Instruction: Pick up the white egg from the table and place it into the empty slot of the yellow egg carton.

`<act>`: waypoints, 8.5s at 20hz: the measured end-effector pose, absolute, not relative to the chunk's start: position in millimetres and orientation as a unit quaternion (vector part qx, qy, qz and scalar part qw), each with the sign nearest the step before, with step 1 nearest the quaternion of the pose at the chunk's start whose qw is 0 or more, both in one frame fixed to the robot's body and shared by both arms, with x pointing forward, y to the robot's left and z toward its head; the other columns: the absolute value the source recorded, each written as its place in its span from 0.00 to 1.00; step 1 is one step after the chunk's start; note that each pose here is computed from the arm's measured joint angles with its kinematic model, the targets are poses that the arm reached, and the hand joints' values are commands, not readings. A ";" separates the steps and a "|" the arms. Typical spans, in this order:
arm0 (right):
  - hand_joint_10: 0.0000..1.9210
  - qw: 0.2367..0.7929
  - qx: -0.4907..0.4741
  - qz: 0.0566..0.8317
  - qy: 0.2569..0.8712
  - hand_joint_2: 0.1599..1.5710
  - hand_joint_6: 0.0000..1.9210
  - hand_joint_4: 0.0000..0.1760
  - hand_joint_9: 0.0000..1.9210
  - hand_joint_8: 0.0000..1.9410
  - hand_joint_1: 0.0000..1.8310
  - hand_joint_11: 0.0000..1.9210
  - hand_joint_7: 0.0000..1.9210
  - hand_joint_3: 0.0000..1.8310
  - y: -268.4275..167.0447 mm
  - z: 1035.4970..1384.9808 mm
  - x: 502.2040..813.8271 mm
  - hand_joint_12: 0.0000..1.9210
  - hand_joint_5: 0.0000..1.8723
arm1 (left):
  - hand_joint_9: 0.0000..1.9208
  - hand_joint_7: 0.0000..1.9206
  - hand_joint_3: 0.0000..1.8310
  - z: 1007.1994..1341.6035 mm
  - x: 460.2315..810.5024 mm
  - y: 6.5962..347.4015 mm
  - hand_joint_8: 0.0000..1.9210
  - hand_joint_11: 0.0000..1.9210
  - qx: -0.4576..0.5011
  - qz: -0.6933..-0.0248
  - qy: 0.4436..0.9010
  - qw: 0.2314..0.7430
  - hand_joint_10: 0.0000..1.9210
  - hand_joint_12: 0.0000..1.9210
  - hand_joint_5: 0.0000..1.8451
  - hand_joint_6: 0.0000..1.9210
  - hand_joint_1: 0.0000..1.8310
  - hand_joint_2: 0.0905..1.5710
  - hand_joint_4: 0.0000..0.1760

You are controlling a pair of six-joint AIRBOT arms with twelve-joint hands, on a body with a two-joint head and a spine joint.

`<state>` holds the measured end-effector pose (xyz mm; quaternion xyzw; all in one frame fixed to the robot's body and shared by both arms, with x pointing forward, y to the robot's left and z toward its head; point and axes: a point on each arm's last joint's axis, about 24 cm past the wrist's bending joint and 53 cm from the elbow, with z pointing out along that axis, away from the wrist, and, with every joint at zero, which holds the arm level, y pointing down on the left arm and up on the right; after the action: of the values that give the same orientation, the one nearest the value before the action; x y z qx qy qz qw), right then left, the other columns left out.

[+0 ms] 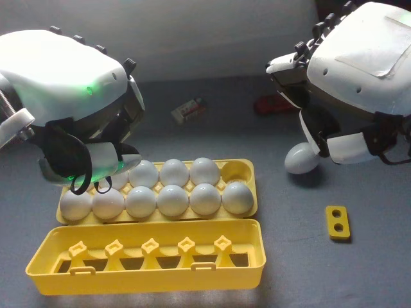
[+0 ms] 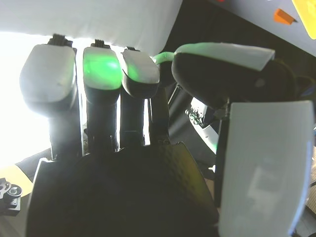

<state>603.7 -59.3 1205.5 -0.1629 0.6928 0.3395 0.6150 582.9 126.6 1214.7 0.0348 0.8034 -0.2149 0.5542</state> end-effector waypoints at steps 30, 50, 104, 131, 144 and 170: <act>0.00 0.525 -0.167 0.274 0.788 0.57 0.04 0.11 0.01 0.00 0.70 0.00 0.00 0.01 -47.2 1112.4 654.0 0.00 0.14 | 0.06 0.05 0.00 1212.0 577.7 124.1 0.00 0.00 0.020 -0.217 0.807 0.549 0.00 0.28 0.05 0.00 0.09 0.81 0.24; 0.00 0.506 -0.128 0.209 0.827 0.58 0.58 0.08 0.01 0.00 0.68 0.00 0.02 0.00 -71.3 1082.4 668.4 0.00 0.05 | 0.06 0.05 0.00 1210.7 578.3 130.7 0.00 0.00 0.005 -0.205 0.809 0.551 0.00 0.30 0.06 0.00 0.08 0.81 0.23; 0.01 0.474 -0.095 0.176 0.857 0.58 0.51 0.00 0.02 0.00 0.67 0.00 0.03 0.00 -72.6 1032.9 676.9 0.00 0.07 | 0.06 0.06 0.00 1215.3 579.7 133.1 0.00 0.00 0.003 -0.199 0.806 0.557 0.00 0.32 0.07 0.00 0.07 0.81 0.23; 0.04 0.472 -0.086 0.176 0.860 0.71 0.61 0.00 0.09 0.02 0.61 0.00 0.25 0.00 -72.2 1029.5 680.7 0.19 0.47 | 0.06 0.06 0.00 1211.3 576.3 132.8 0.00 0.00 0.000 -0.196 0.811 0.552 0.00 0.31 0.07 0.00 0.08 0.81 0.24; 0.04 0.450 -0.023 0.261 0.854 0.72 0.62 0.00 0.10 0.01 0.61 0.00 0.24 0.00 -64.9 1063.8 687.1 0.19 0.46 | 0.06 0.05 0.00 1211.2 576.3 133.0 0.00 0.00 0.001 -0.195 0.811 0.552 0.00 0.30 0.07 0.00 0.07 0.81 0.24; 0.05 0.460 0.107 0.430 0.769 0.72 0.63 0.00 0.09 0.00 0.61 0.00 0.23 0.00 -30.4 1131.1 681.8 0.23 0.46 | 0.06 0.05 0.00 1214.5 574.5 129.9 0.00 0.00 0.002 -0.198 0.809 0.554 0.00 0.30 0.07 0.00 0.06 0.81 0.24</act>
<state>681.8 -30.4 1131.1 0.1068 0.7692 0.4302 0.4603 574.5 129.9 1214.5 0.0017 0.8088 -0.1984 0.5536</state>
